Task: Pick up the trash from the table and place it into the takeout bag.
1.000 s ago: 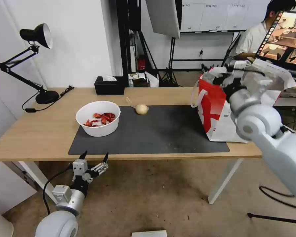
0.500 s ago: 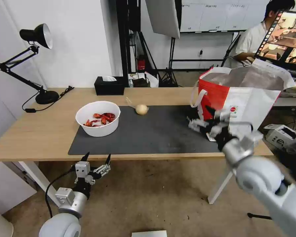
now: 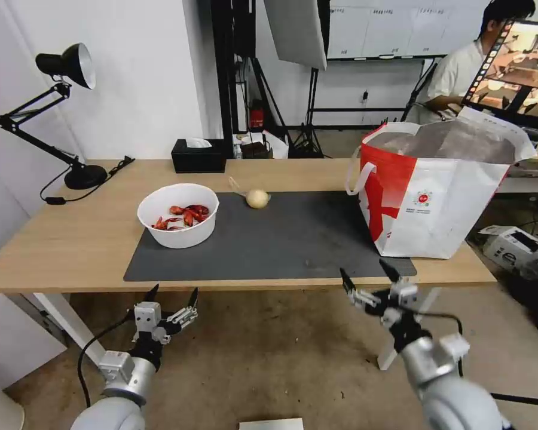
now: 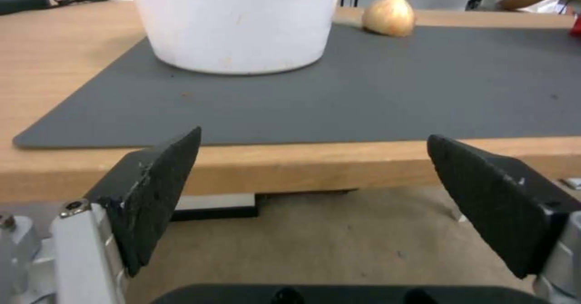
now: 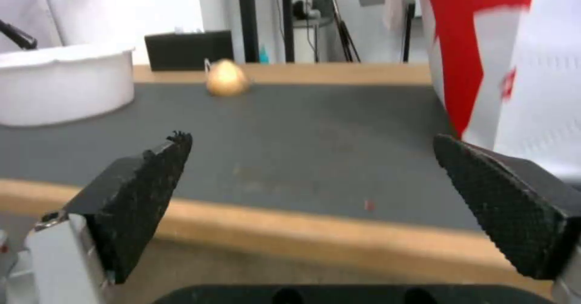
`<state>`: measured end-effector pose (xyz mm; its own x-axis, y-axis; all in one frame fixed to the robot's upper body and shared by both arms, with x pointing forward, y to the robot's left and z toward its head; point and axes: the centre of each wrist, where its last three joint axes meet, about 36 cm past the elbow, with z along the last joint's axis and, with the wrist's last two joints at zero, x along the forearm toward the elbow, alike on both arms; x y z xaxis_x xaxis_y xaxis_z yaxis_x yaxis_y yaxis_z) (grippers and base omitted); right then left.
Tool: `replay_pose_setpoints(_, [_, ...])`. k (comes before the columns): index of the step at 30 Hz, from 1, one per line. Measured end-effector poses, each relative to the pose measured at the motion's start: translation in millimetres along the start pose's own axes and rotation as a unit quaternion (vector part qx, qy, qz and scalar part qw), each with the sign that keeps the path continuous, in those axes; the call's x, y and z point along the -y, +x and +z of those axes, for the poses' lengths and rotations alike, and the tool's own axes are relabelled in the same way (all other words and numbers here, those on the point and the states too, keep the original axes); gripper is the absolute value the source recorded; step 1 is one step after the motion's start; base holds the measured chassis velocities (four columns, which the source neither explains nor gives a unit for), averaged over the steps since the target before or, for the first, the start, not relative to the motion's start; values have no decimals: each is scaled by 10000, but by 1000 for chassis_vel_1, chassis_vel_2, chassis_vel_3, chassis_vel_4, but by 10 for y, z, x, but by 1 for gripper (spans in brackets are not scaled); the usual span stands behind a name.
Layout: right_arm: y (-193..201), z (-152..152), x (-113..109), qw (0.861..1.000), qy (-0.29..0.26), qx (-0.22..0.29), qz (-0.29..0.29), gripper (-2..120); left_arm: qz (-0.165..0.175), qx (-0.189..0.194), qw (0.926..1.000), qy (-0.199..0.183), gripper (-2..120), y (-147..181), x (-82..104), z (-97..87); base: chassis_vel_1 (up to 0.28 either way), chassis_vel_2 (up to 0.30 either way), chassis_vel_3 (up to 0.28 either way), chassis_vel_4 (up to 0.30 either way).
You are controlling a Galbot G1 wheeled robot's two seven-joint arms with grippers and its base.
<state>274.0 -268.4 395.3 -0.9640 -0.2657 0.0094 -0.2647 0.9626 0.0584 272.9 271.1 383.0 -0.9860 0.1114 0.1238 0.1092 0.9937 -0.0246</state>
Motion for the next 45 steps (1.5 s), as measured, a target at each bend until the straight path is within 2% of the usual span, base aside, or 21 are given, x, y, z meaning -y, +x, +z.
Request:
replay_pose_setpoints(4, [46, 140, -62, 9998, -122, -128, 45, 100, -20, -57, 10000, -53, 100, 39, 0, 69, 0, 0, 0, 0])
replay_pose_setpoints(11, [18, 227, -96, 9997, -169, -190, 40, 100, -40, -55, 9999, -79, 100, 41, -14, 77, 0, 0, 0, 0])
replay_pose_setpoints(34, [37, 279, -175, 9995, -199, -236, 59, 100, -34, -24, 9999, -113, 100, 52, -25, 67, 0, 0, 0, 0])
replay_pose_setpoints(40, [-117, 205, -171, 9996, -263, -139, -24, 100, -34, -10, 9999, -117, 100, 48, -29, 67, 0, 0, 0, 0])
replay_pose_setpoints(43, [-314, 106, -139, 9994, -296, -33, -154, 100, -39, 2, 9999, -121, 100, 36, -34, 66, 0, 0, 0, 0])
replay_pose_setpoints(45, [-642, -46, -78, 9988, -366, 155, -298, 100, -37, 9, 9999, -123, 100, 31, -34, 64, 0, 0, 0, 0])
